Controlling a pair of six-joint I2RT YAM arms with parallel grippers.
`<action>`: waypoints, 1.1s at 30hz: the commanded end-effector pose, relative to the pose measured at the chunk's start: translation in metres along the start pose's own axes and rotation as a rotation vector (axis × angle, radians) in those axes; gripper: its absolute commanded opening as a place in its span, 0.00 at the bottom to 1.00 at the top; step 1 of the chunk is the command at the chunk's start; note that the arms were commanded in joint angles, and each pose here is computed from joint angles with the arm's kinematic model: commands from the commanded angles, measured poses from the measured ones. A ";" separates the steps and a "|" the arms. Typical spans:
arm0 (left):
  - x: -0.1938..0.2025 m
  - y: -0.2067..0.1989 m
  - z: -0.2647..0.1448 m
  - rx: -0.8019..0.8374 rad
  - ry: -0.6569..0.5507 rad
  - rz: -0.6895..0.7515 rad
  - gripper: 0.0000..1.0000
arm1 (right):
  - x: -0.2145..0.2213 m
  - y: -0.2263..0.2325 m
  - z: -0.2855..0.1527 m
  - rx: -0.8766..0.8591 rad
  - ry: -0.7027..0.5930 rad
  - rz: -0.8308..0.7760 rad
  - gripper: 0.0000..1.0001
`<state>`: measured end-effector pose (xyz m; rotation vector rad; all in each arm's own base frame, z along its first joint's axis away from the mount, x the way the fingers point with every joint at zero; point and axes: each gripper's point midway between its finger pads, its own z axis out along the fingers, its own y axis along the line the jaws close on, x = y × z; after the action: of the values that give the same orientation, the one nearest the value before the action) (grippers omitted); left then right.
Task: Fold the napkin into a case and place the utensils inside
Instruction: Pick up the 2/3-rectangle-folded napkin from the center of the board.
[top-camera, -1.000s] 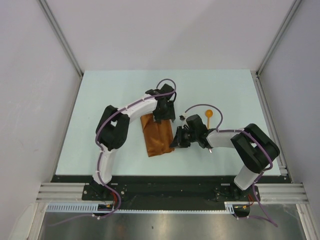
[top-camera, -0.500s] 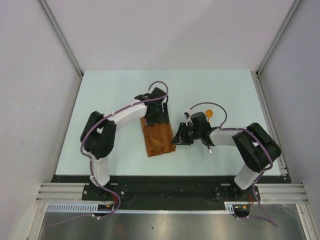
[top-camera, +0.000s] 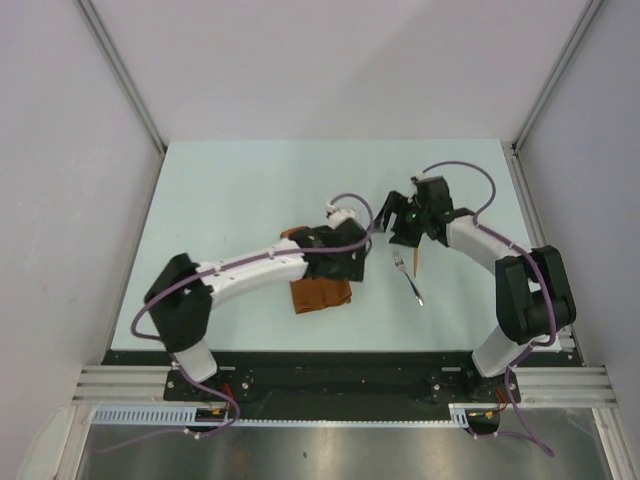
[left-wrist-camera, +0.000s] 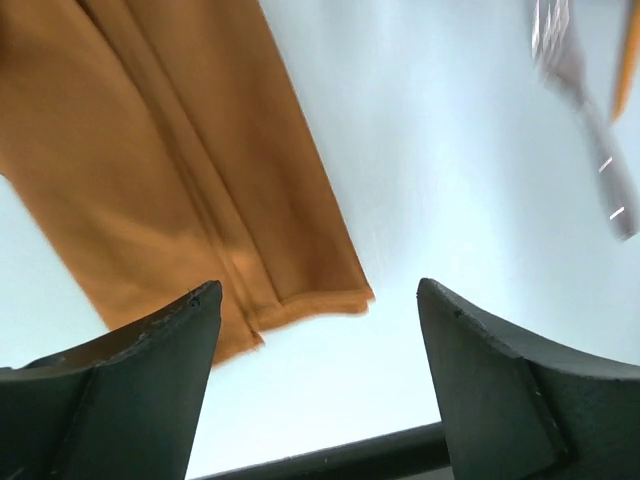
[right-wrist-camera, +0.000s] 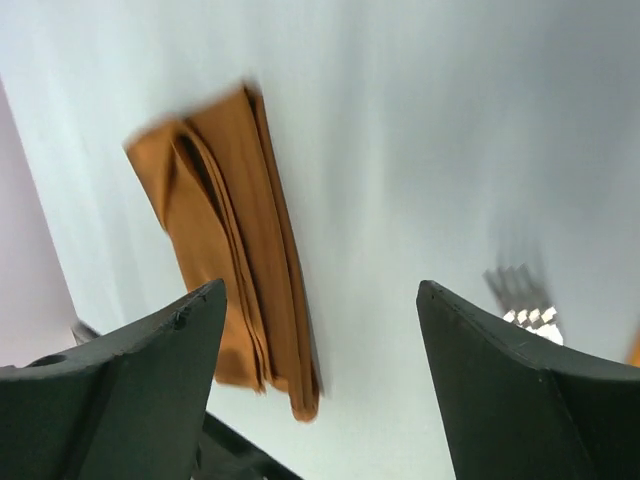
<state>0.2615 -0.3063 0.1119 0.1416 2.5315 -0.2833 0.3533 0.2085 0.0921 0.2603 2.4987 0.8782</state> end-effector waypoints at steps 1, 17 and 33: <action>0.024 -0.008 0.008 -0.180 -0.003 0.053 0.82 | -0.043 -0.016 -0.016 0.091 -0.040 0.036 0.84; 0.066 -0.022 0.048 -0.309 0.099 0.162 0.63 | -0.058 -0.002 0.003 -0.047 -0.028 -0.034 0.86; 0.062 -0.021 0.033 -0.189 0.079 0.121 0.13 | -0.015 0.022 0.042 -0.176 0.097 -0.064 0.88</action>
<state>0.2190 -0.3254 0.0217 0.2753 2.6456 0.1621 0.3819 0.2233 0.0719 0.1412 2.5516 0.9922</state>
